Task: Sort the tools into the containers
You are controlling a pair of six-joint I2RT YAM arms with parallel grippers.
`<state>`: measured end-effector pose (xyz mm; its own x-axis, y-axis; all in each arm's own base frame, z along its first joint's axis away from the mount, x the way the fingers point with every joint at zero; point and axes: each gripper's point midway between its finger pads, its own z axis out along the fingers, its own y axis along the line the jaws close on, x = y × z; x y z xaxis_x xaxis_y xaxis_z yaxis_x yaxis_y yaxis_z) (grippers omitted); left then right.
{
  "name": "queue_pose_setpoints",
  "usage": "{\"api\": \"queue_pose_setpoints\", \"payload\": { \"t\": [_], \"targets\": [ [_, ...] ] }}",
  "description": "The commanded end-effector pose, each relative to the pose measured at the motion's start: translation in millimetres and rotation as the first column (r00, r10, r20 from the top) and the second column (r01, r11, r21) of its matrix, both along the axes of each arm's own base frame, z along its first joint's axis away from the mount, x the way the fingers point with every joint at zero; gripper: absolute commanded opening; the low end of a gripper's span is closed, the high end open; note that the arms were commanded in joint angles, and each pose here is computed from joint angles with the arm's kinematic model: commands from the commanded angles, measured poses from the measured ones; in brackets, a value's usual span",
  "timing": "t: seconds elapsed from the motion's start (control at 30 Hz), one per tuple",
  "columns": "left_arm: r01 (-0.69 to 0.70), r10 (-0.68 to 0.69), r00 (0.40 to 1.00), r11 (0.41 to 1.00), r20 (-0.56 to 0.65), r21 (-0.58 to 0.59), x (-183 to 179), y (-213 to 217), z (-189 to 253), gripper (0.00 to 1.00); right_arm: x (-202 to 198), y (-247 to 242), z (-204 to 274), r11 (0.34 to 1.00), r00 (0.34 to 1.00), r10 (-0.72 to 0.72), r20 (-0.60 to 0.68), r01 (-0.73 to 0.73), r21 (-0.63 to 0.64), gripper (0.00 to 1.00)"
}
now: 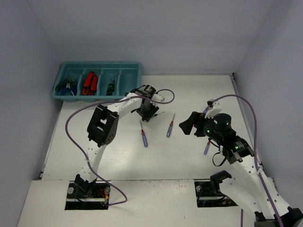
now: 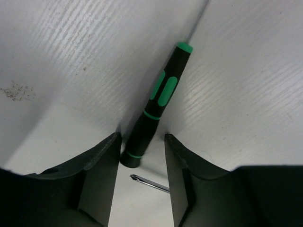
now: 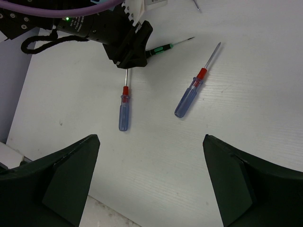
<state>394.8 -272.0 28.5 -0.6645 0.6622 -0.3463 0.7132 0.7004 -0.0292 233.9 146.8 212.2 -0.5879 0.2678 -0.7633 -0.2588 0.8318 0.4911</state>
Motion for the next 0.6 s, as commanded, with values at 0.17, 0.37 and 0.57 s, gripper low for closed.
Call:
{"api": "queue_pose_setpoints", "payload": {
  "t": [0.17, 0.37, 0.57],
  "targets": [
    [0.011, -0.009, 0.999, 0.998, -0.036, 0.062, -17, 20, 8, 0.10, 9, -1, 18, 1.000, 0.998, -0.018, 0.066, 0.017, 0.013, 0.89],
    [-0.007, 0.015, 0.995, 0.997, 0.103, -0.075, -3, 5, 85, 0.00, 14, -1, 17, 1.000, 0.998, -0.016, 0.067, 0.016, -0.006, 0.89],
    [-0.227, 0.264, 0.916, 0.962, 0.302, -0.153, 26, 35, 169, 0.00, 19, -5, 19, 0.999, 0.996, -0.039, 0.079, 0.041, -0.028, 0.89]
  ]
}}
